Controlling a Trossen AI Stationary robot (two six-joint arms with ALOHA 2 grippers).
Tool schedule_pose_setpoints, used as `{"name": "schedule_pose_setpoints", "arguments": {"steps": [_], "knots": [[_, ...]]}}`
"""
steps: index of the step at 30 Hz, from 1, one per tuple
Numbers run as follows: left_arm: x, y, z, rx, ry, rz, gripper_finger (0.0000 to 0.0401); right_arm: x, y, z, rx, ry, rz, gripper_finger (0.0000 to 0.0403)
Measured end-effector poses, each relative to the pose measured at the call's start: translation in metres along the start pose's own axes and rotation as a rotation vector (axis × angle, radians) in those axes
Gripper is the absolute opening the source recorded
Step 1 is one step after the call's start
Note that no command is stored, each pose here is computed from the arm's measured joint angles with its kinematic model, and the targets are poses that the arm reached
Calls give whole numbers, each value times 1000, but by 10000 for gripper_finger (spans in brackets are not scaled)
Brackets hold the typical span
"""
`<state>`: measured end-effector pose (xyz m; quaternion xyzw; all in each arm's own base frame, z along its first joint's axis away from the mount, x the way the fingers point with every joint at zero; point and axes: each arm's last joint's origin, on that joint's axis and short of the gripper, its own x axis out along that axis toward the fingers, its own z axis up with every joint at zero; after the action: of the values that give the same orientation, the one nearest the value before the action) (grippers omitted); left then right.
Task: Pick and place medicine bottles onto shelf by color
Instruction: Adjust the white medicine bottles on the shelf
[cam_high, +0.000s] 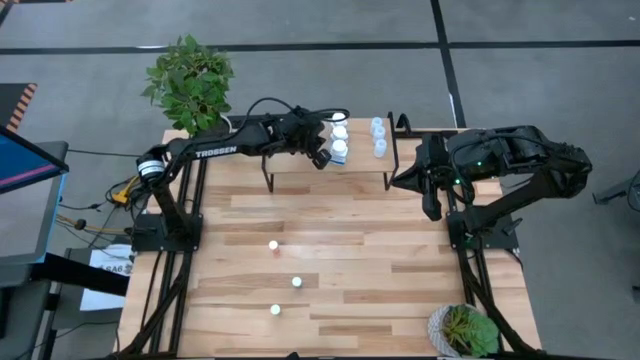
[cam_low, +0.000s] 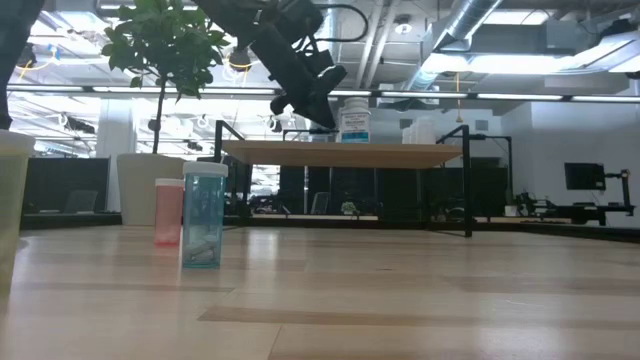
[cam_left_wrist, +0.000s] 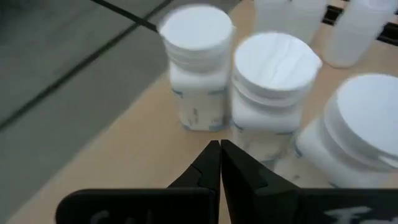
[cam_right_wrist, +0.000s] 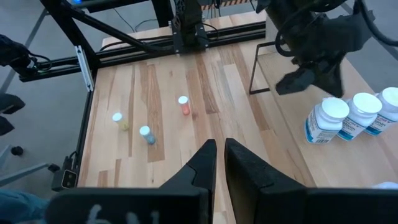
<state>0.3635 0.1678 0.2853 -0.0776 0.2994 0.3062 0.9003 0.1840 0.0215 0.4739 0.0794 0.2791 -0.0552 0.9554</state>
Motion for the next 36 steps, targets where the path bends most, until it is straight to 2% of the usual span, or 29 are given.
{"name": "schedule_pose_setpoints", "arguments": {"steps": [4, 7, 18, 23, 30, 36], "knots": [[-10, -5, 0, -30, 68, -108, 0, 0, 0, 0, 0, 0, 0, 54], [-20, -12, 3, -8, 141, -150, 0, 0, 0, 0, -1, 1, 0, 54], [-34, -41, 11, 48, 101, -217, 0, 0, 0, 0, -1, 3, -1, 54], [-34, -44, 13, 17, 84, -241, 0, 0, 0, 0, -1, 3, -1, 54], [-38, -56, 10, -9, 114, -346, 0, 0, 0, 0, 0, 2, 0, 54], [-40, -63, 14, -3, 56, -349, 0, 0, 0, 0, 0, 0, 0, 54]]}}
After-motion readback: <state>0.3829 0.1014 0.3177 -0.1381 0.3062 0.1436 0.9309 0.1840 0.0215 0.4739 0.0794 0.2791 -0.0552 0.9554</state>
